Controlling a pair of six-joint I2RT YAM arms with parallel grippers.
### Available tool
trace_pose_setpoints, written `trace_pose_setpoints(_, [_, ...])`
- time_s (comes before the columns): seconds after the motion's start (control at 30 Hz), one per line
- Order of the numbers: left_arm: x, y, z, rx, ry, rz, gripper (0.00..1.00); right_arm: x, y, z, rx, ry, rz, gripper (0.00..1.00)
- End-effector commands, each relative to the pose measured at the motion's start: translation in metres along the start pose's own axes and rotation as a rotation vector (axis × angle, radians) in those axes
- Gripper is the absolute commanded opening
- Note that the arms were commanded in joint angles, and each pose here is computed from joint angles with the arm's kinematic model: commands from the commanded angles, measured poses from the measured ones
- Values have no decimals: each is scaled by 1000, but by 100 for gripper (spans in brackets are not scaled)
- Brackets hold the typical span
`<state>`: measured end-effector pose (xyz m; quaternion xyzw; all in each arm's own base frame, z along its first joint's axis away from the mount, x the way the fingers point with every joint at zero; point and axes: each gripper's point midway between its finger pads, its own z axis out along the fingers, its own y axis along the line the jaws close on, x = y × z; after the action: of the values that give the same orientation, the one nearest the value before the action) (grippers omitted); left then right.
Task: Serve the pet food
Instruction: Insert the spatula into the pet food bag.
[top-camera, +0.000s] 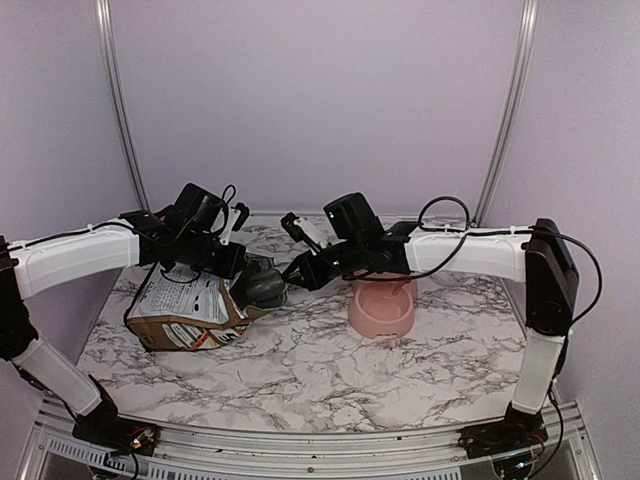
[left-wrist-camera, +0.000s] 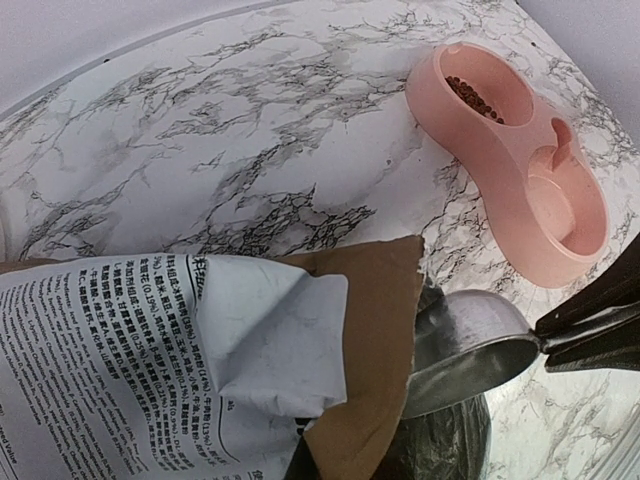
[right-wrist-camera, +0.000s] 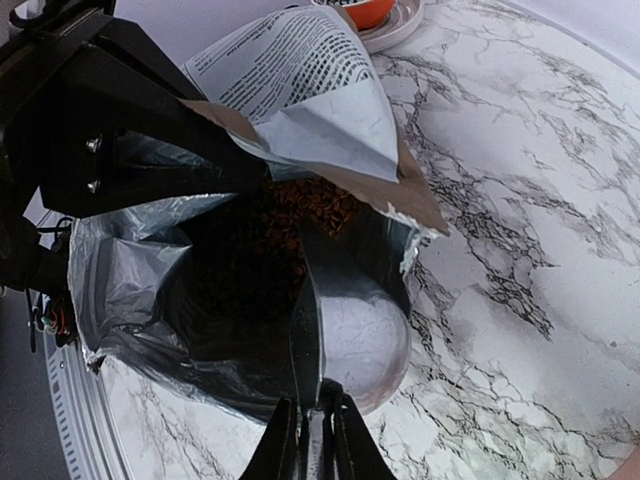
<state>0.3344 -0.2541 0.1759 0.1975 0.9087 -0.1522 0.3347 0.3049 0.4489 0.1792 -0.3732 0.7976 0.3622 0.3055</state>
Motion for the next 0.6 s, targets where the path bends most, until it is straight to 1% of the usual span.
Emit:
trace_pose_setpoints(0.0, [-9, 5, -16, -12, -50, -3, 0, -30, 4, 11, 39, -78, -21, 0])
trace_pose_setpoints(0.23, [-9, 7, -16, -22, -50, 0, 0, -24, 1, 31, 84, -64, -39, 0])
trace_pose_setpoints(0.57, [-8, 7, -14, -24, -47, 1, 0, -15, -6, 44, 113, -48, -21, 0])
